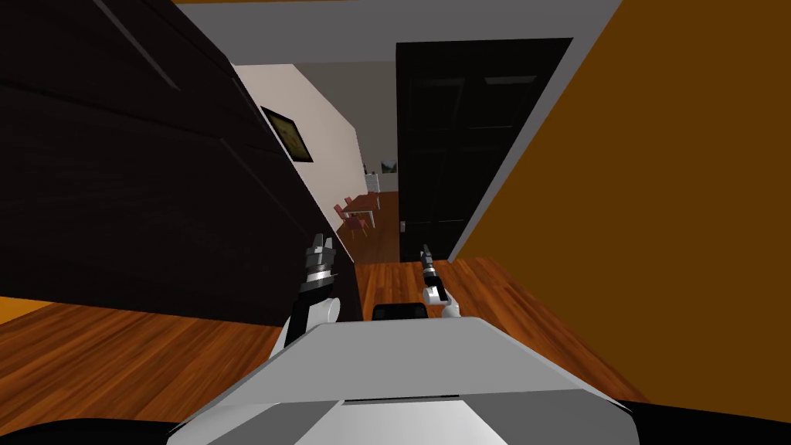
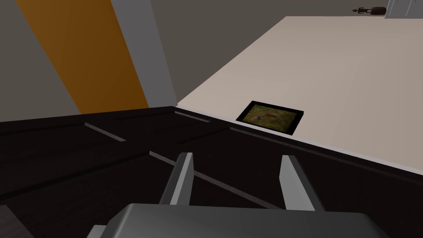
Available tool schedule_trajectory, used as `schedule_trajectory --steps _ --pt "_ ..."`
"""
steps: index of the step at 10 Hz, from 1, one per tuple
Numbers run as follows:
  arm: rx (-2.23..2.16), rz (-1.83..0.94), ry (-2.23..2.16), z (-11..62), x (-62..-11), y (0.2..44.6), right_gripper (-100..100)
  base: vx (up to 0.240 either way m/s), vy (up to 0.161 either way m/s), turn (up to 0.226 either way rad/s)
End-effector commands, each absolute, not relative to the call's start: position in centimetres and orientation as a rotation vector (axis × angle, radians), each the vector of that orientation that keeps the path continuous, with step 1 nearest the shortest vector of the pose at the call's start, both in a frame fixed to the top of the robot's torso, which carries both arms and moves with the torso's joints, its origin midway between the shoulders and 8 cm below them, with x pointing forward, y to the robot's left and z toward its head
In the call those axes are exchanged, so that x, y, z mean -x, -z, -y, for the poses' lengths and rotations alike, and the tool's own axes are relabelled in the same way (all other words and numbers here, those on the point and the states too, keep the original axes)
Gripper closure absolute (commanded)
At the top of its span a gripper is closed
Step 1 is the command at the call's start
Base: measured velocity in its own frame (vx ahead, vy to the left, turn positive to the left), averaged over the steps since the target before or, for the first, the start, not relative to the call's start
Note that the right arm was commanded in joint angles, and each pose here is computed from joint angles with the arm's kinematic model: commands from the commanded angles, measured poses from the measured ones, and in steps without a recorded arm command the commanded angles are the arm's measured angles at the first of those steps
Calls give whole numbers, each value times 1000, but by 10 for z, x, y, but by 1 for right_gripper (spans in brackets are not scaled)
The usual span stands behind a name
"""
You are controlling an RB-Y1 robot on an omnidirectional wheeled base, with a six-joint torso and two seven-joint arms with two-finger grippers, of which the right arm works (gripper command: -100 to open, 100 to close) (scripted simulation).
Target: Pull the door open
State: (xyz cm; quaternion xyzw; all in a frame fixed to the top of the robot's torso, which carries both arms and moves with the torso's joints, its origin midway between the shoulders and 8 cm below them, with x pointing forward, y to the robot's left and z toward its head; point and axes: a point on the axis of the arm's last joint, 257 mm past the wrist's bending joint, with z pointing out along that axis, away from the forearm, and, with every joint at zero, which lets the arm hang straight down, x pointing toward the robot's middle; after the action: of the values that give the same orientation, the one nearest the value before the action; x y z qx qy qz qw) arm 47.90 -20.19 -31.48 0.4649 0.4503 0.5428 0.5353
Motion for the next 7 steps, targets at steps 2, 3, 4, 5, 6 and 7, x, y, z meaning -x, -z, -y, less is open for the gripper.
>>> schedule_trajectory --steps 2,3,4,5,6,7 --pt "-1117 -1096 -1286 195 -481 326 -100 90 7 -6" --pt "-1121 -1104 -1284 192 -481 331 -100 82 4 -5" --pt "-1125 -1112 -1282 189 -481 334 -100 82 -2 -8" --pt "-1129 -1120 -1280 186 -482 338 -100 92 11 -6" --pt "-1132 -1128 -1277 183 -482 342 -100 91 10 -10" --pt "-1135 -1136 -1275 180 -482 346 -100 89 3 -7"
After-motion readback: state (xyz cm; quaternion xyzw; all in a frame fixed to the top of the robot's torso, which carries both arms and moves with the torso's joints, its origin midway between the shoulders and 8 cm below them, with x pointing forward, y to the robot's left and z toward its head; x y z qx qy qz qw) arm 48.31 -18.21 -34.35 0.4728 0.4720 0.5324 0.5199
